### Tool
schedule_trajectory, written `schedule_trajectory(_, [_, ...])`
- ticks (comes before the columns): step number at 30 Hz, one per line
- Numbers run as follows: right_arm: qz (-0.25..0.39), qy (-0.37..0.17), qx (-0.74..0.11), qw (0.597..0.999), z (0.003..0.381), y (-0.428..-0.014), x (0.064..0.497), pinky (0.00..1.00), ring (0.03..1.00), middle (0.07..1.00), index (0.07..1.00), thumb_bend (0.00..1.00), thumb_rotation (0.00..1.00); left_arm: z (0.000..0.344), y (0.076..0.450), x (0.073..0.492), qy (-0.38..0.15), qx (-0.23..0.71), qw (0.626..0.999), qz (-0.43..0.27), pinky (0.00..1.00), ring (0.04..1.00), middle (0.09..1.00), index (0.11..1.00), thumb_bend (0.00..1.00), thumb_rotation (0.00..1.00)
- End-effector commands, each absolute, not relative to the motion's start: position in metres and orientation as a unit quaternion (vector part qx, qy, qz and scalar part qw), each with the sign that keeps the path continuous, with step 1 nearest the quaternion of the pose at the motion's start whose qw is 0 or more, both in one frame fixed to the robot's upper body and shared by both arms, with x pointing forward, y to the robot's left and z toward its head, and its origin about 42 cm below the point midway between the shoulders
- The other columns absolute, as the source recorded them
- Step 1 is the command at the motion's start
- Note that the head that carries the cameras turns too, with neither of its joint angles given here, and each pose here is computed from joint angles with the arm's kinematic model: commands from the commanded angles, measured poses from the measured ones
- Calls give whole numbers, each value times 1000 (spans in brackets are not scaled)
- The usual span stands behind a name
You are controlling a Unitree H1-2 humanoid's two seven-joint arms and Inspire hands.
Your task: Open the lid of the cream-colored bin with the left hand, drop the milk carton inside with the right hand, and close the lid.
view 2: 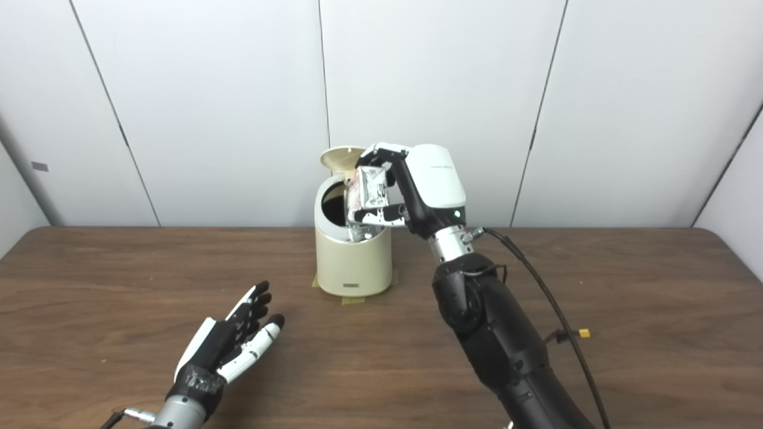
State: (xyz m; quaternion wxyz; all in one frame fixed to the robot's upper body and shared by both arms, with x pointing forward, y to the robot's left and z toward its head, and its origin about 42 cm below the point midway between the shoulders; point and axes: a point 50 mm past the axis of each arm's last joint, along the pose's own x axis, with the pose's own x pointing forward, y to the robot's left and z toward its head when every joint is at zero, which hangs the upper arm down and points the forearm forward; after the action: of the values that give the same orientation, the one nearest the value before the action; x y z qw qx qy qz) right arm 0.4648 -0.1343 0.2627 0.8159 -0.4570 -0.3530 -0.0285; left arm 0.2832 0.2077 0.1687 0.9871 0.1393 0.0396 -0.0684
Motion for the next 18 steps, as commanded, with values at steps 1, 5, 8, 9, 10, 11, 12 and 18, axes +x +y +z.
schedule_trajectory(1, [-55,-392,-463,793,301,-132,469,268,443,470,530,516,0,185,205,285,5,140,988,-65,982,973,972,1000,392,498])
schedule_trajectory(5, [-60,-382,-486,784,303,-135,468,357,494,597,635,848,112,185,204,285,5,138,988,-67,986,975,975,1000,372,451])
schedule_trajectory(8, [-62,-378,-492,782,304,-138,468,405,532,634,690,938,147,185,203,286,5,138,988,-67,972,966,972,1000,362,437])
schedule_trajectory(9, [-62,-378,-492,782,305,-139,468,414,538,643,698,942,153,184,202,286,5,137,988,-67,955,957,970,1000,361,437])
schedule_trajectory(10, [-62,-377,-493,782,305,-140,469,415,541,651,702,944,154,184,202,286,6,137,988,-67,936,949,969,1000,366,438])
schedule_trajectory(11, [-62,-378,-492,782,305,-141,469,423,548,656,702,944,151,184,202,286,7,137,988,-68,919,943,969,1000,376,453])
schedule_trajectory(12, [-63,-378,-492,782,306,-142,468,427,552,657,699,939,148,184,202,286,8,139,988,-68,905,937,969,1000,383,460])
schedule_trajectory(18, [-63,-380,-485,785,307,-143,466,453,550,610,649,902,119,183,202,285,11,147,987,-68,926,946,969,988,469,482])
